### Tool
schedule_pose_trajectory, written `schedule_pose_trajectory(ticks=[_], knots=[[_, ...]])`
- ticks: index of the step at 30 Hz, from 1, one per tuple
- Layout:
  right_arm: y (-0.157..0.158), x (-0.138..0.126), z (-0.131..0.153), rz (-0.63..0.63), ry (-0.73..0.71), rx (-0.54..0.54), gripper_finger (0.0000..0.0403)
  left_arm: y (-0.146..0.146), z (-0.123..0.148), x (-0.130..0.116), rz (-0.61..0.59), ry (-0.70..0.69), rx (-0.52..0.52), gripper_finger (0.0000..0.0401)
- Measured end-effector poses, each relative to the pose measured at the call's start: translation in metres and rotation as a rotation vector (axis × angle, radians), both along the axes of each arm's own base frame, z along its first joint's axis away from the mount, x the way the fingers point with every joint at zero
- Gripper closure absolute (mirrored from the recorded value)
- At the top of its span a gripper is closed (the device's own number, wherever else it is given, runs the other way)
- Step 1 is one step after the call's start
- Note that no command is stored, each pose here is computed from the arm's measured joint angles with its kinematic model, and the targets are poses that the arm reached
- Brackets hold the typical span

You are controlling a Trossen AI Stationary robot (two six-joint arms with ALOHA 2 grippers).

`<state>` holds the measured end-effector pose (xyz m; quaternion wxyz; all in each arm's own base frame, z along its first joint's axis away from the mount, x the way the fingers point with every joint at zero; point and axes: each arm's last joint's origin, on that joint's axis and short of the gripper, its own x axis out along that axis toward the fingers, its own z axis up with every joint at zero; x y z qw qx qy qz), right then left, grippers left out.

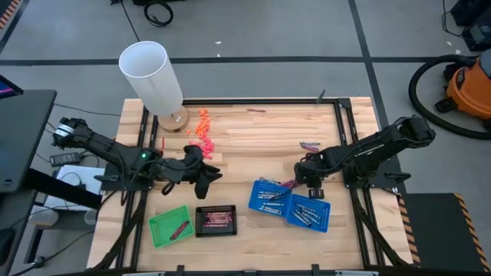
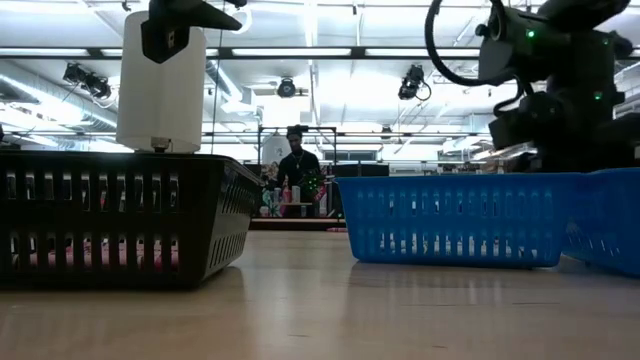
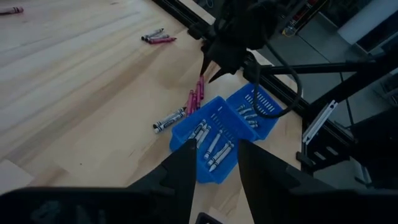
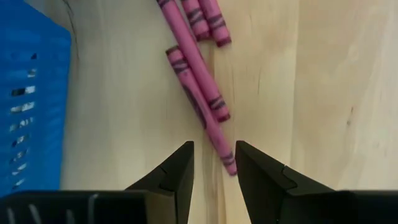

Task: Sort crayons
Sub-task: Put the red crayon into the green bin

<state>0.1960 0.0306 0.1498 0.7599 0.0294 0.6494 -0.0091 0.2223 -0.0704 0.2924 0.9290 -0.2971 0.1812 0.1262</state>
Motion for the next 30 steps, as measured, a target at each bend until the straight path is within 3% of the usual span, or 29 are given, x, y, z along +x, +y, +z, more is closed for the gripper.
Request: schedule_pose_trajectory(ticks=[9,16,23,30], knots=[[-0.001,-0.002,-0.011,0.043,-0.03,-0.009,0.0278,0.0,0.0,0.0,0.006,-0.001,-0.013,0.0275],[-0.001,-0.007,-0.019,-0.005,-0.039,-0.003,0.0281,0.0,0.0,0.0,0.009,-0.003,-0.025,0.0275],[0.003,-0.007,-0.02,0.034,-0.051,0.01,0.0318,-0.002,0.0,0.0,-0.015,0.002,-0.05,0.0275],[0.006,-0.008,-0.02,-0.011,-0.047,0.025,0.0353,-0.002,0.0,0.0,-0.036,0.006,-0.061,0.0275]])
